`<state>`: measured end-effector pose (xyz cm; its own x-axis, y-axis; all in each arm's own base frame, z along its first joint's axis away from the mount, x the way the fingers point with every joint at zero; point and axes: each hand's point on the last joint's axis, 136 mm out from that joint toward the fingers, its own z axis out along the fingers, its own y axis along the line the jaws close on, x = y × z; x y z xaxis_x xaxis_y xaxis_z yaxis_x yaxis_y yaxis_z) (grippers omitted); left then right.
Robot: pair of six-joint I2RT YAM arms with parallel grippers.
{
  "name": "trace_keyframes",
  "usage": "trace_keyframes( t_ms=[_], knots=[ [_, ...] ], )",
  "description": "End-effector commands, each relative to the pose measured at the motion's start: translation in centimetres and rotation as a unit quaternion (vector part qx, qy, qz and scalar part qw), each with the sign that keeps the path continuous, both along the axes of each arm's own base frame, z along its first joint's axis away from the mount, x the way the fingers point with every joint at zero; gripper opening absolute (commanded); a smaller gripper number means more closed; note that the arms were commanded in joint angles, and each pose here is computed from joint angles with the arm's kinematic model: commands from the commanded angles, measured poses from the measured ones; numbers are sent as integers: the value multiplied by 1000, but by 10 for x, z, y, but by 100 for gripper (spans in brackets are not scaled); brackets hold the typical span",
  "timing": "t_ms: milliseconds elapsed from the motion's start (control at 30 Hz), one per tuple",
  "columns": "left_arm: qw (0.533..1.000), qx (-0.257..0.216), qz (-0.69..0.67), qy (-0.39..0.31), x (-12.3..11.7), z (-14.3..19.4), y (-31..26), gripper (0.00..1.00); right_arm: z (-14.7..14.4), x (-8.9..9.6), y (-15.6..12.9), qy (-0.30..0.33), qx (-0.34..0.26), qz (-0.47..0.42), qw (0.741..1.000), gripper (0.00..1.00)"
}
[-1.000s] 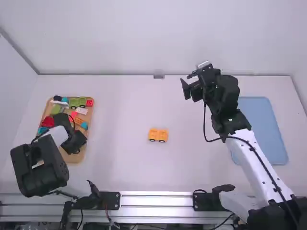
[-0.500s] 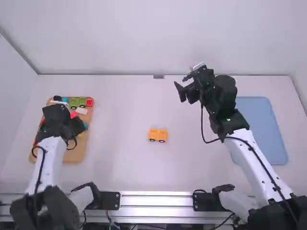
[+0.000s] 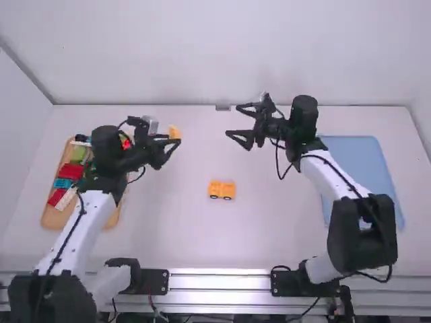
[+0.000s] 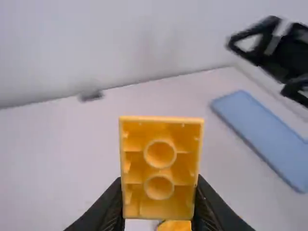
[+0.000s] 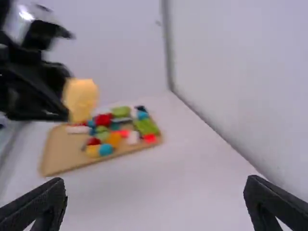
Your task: Assemble lego blocks to make yellow taxi
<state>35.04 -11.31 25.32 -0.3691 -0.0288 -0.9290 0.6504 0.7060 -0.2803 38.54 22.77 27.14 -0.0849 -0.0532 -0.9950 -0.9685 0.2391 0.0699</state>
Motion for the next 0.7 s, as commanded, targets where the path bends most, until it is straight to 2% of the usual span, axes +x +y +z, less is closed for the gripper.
trace_keyframes(
  t_ms=[0, 167, 367, 600, 667],
  knots=[
    [992, -36, -119, -2, -12, -4, -39, 15, 21, -35, 6, 30, 34, 144, 989, 99],
    [973, -86, -212, -23, -3, -11, -70, 15, 18, -39, 14, 48, 39, 182, 981, 98],
    [954, -137, -264, -44, 7, -14, -90, 13, 16, -50, 30, 51, 38, 203, 977, 82],
    [943, -142, -295, -64, -1, -9, -95, 14, 9, -43, 41, 81, 35, 172, 981, 77],
    [943, -142, -295, -65, -1, -9, -95, 14, 8, -46, 44, 71, 34, 180, 981, 73]
  ],
)
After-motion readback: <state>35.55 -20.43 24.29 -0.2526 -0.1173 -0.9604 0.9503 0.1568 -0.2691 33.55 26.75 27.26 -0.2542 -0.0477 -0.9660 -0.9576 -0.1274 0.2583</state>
